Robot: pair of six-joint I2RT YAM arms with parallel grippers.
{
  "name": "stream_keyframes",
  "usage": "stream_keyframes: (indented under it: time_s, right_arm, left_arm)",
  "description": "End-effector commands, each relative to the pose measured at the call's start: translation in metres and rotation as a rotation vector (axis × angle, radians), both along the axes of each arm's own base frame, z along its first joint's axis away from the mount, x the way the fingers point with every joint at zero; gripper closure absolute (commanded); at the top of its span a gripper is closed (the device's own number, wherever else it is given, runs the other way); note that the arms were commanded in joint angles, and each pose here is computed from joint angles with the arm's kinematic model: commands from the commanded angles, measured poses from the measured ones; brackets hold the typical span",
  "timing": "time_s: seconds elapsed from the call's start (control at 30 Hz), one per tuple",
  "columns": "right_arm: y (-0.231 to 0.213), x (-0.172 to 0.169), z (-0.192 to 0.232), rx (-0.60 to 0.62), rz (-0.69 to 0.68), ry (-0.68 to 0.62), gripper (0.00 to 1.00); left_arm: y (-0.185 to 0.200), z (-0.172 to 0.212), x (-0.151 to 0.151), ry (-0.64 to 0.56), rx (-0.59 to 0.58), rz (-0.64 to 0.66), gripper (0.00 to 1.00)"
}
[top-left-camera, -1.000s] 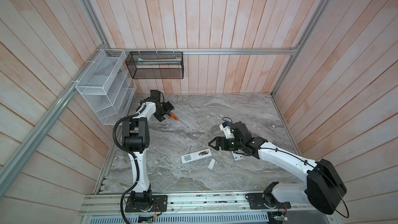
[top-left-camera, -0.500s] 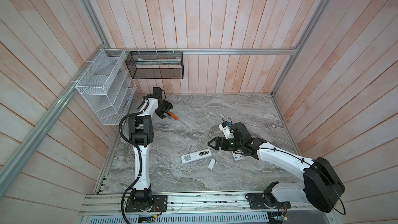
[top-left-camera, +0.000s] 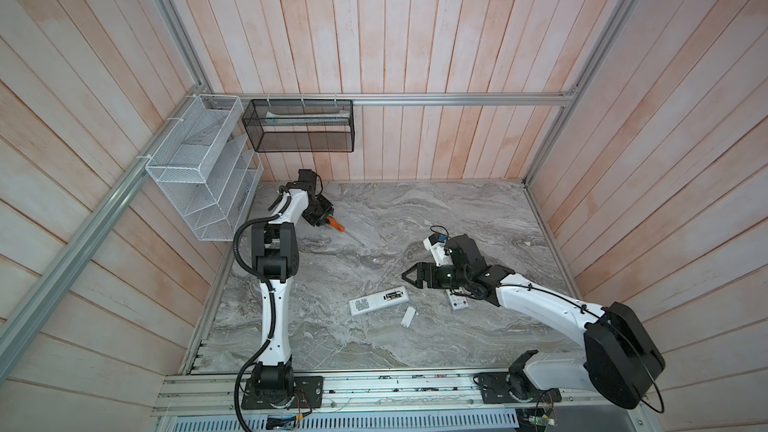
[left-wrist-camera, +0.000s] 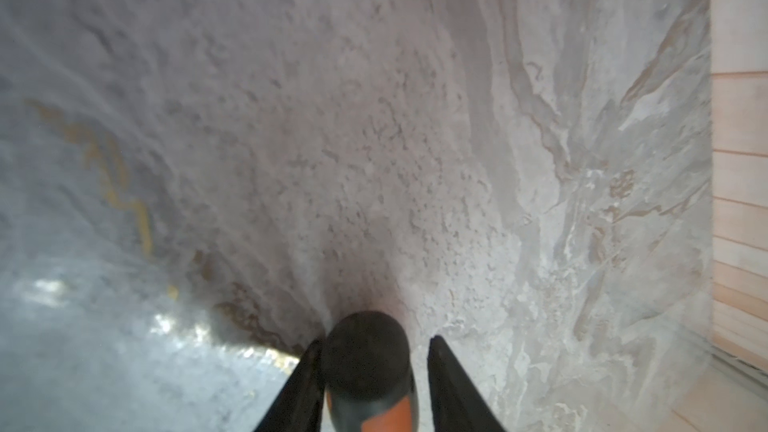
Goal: Unload the batteries from the remote control
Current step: 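Lift the screwdriver with the left gripper and bring it over the remote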
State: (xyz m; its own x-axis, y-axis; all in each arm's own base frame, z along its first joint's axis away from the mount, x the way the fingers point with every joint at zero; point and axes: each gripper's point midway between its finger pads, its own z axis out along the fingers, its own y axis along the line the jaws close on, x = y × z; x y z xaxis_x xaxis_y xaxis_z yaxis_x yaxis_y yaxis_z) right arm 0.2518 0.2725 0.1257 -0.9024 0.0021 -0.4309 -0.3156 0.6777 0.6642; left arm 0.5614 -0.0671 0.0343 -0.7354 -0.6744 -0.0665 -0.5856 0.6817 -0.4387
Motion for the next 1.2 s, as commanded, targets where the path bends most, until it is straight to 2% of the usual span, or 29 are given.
stream_keyframes:
  time_s: [0.0,0.07,0.17,0.33,0.47,0.67,0.8,1.0,1.17]
  right_arm:
    - [-0.004,-0.002,-0.002,-0.012,0.003,0.001,0.08]
    - [-0.004,-0.002,-0.001,-0.013,0.002,-0.001,0.08]
    - [-0.005,-0.001,0.002,-0.02,-0.001,-0.003,0.08]
    - [-0.011,-0.001,0.012,-0.037,-0.017,-0.024,0.08]
    - [-0.018,-0.001,0.024,-0.047,-0.038,-0.048,0.08]
    - [-0.017,-0.002,0.053,0.031,-0.032,-0.078,0.08]
    - [-0.008,-0.002,0.079,0.092,0.008,-0.109,0.09]
    - [0.008,-0.001,0.112,0.181,0.066,-0.174,0.11]
    - [0.017,0.006,0.123,0.196,0.086,-0.215,0.12]
  left_arm:
    - [-0.009,-0.017,-0.01,0.038,-0.021,-0.028,0.7]
    - [-0.012,-0.013,-0.01,0.018,-0.042,-0.028,0.81]
    - [-0.017,-0.001,-0.005,-0.029,-0.07,-0.045,0.85]
    - [-0.02,0.045,0.007,-0.182,-0.036,-0.163,0.87]
    - [-0.039,0.1,0.003,-0.367,-0.066,-0.327,0.87]
    - [-0.1,0.172,-0.045,-0.615,-0.121,-0.676,0.86]
    - [-0.133,0.186,-0.087,-0.672,-0.119,-0.872,0.87]
    - [-0.17,0.217,-0.139,-0.748,-0.279,-1.016,0.88]
    - [-0.199,0.238,-0.168,-0.771,-0.316,-1.108,0.92]
